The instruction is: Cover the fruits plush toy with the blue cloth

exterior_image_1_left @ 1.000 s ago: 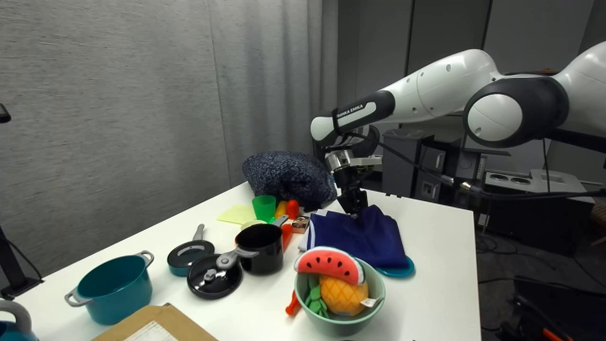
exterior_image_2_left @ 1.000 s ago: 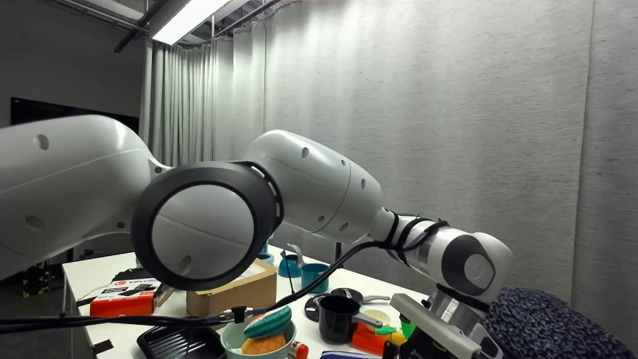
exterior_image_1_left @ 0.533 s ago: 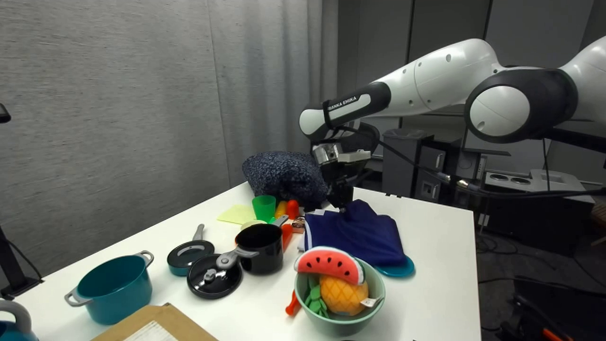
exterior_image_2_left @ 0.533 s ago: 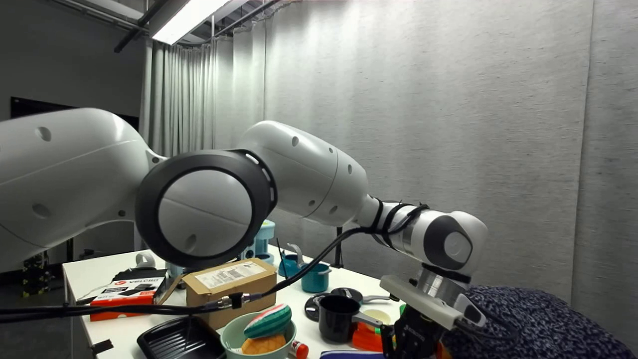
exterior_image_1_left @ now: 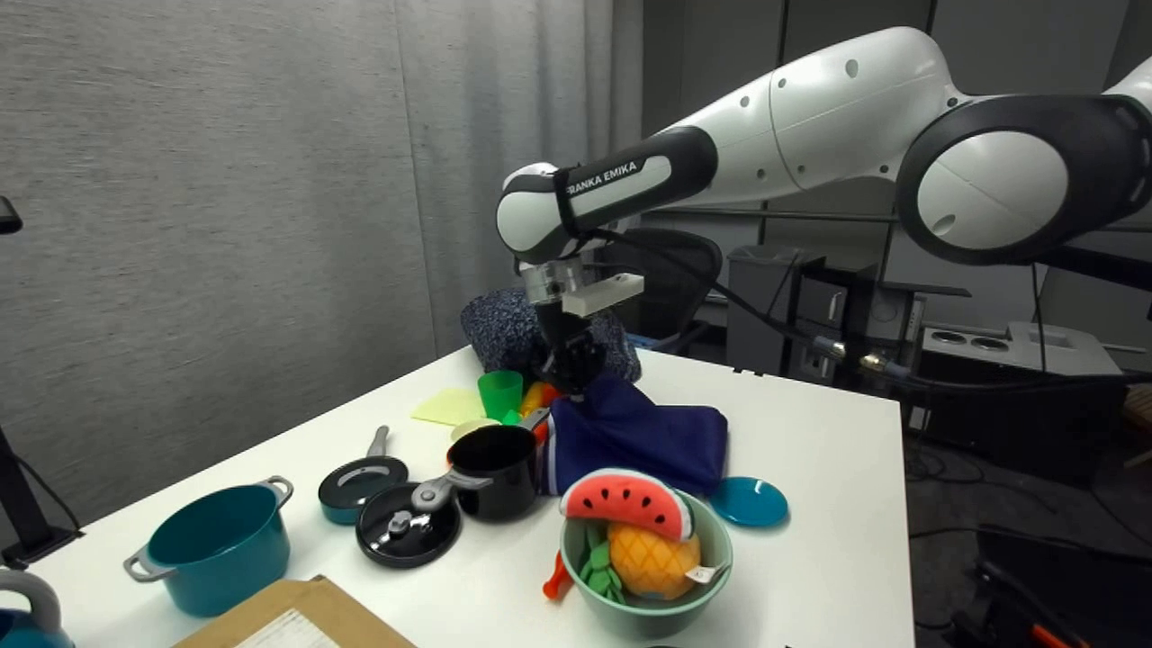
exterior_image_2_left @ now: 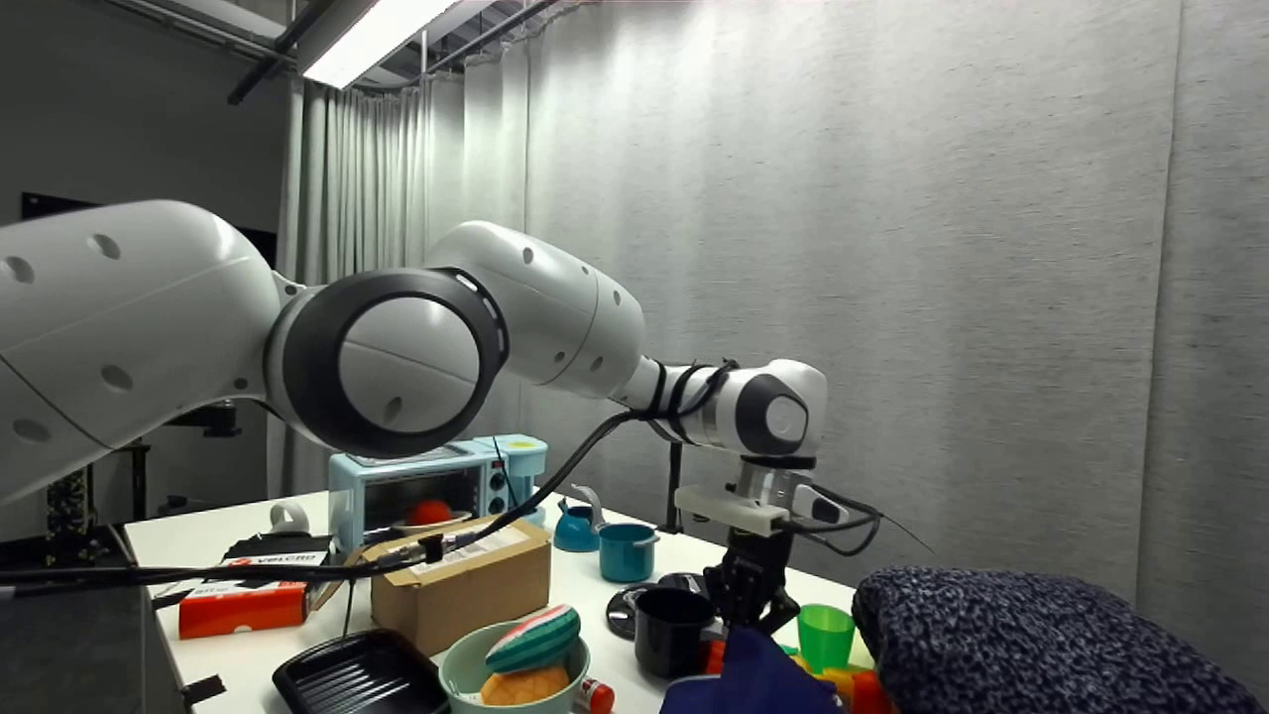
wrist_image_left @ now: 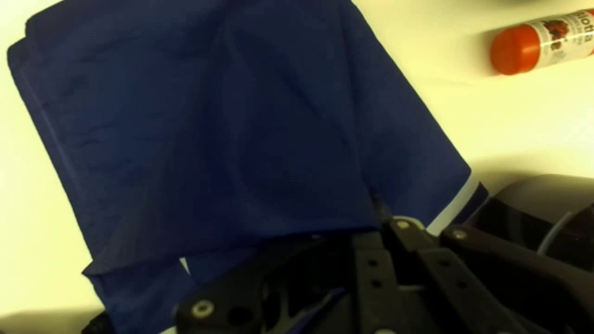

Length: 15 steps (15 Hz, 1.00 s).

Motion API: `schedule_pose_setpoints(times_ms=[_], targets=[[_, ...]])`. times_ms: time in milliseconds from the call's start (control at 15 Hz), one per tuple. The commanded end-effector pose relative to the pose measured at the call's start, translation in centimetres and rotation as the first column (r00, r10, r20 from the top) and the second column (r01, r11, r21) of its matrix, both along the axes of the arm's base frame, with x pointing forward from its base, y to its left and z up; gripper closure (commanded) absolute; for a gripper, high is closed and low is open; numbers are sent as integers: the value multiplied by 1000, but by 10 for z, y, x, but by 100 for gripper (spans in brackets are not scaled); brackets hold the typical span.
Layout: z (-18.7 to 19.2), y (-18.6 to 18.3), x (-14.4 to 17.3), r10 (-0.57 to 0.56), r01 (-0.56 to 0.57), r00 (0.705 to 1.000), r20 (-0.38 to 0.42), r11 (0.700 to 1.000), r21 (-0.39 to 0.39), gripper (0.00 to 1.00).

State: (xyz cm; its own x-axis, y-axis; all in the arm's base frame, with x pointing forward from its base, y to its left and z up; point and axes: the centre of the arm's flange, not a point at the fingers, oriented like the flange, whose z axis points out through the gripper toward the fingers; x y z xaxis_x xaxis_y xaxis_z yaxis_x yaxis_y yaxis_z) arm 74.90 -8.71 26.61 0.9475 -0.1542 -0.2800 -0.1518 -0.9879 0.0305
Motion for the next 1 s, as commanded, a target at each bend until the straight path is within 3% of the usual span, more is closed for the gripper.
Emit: schedule_pose_setpoints(times_ms=[0, 200, 467, 933], targets=[[6, 41, -7, -62, 65, 998, 28, 990, -126, 100], [4, 82, -1, -91, 111, 990, 105, 974, -198, 100], [31, 99, -13, -39, 86, 978, 204, 970, -227, 100], [110, 64, -40, 25, 49, 961, 274, 964, -262, 100]])
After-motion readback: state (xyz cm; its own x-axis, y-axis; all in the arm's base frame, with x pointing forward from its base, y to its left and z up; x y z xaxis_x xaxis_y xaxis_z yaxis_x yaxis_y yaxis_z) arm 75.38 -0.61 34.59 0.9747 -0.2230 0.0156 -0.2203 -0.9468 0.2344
